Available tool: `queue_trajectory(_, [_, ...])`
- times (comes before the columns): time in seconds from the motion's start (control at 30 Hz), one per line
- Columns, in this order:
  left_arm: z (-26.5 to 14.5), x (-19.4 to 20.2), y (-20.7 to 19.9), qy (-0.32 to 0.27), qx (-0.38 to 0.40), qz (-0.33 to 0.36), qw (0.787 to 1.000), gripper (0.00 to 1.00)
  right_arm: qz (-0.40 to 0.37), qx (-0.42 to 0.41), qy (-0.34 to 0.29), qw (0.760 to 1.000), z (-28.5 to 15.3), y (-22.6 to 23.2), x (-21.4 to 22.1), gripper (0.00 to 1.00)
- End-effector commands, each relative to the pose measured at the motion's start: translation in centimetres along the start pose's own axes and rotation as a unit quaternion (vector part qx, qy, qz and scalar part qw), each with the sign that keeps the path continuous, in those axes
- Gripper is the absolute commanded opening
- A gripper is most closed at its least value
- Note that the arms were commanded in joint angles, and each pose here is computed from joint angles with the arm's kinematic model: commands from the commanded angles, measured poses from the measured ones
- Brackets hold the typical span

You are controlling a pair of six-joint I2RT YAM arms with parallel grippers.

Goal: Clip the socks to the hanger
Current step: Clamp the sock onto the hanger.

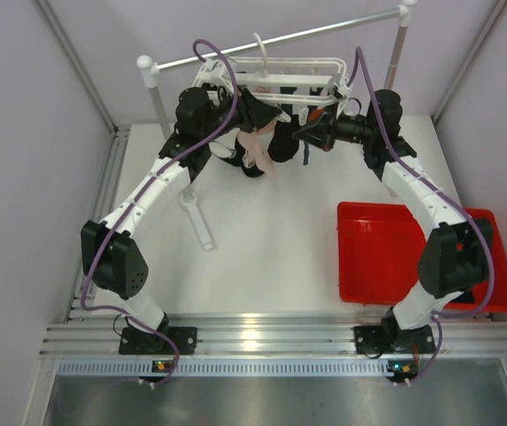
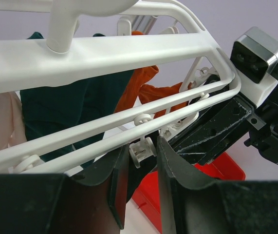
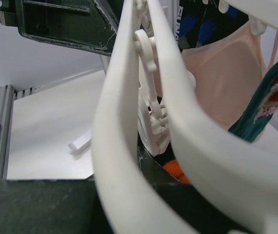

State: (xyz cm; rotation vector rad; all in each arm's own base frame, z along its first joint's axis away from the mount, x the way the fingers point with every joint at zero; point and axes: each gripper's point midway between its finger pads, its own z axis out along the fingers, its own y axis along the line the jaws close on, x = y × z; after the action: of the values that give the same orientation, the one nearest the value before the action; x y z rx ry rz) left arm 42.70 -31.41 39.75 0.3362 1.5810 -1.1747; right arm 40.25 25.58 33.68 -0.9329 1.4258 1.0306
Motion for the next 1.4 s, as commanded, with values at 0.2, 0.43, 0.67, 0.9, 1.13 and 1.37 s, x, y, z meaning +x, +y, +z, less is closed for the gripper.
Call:
queue_trajectory(0.2, [0.3,1.5,-0.4,0.029,0.015,-0.007,0.999,0.0,-0.023,-0.018,-0.035,0.999,0.2,1.0,-3.6,0.0])
queue_trajectory(0.43, [0.3,1.2,-0.8,0.026,0.024,-0.013,0.999,0.0,-0.011,-0.037,-0.028,0.999,0.3,1.3,-2.8,0.0])
queue_trajectory(0.67, [0.2,1.1,-1.0,0.024,0.025,-0.014,0.999,0.0,-0.019,-0.052,-0.029,0.998,0.2,1.8,-2.5,0.0])
queue_trajectory(0.9, [0.3,1.2,-0.8,0.027,0.023,-0.008,0.999,0.0,-0.044,-0.079,-0.011,0.996,-0.5,3.2,-1.1,0.0])
queue_trajectory(1.13, [0.2,1.1,-0.9,0.028,0.023,-0.001,0.999,0.0,-0.056,-0.095,-0.008,0.994,-0.8,3.5,-1.0,0.0])
queue_trajectory(1.37, [0.0,1.6,-0.9,0.036,0.024,-0.001,0.999,0.0,-0.065,-0.099,-0.017,0.993,-0.6,3.5,-1.7,0.0])
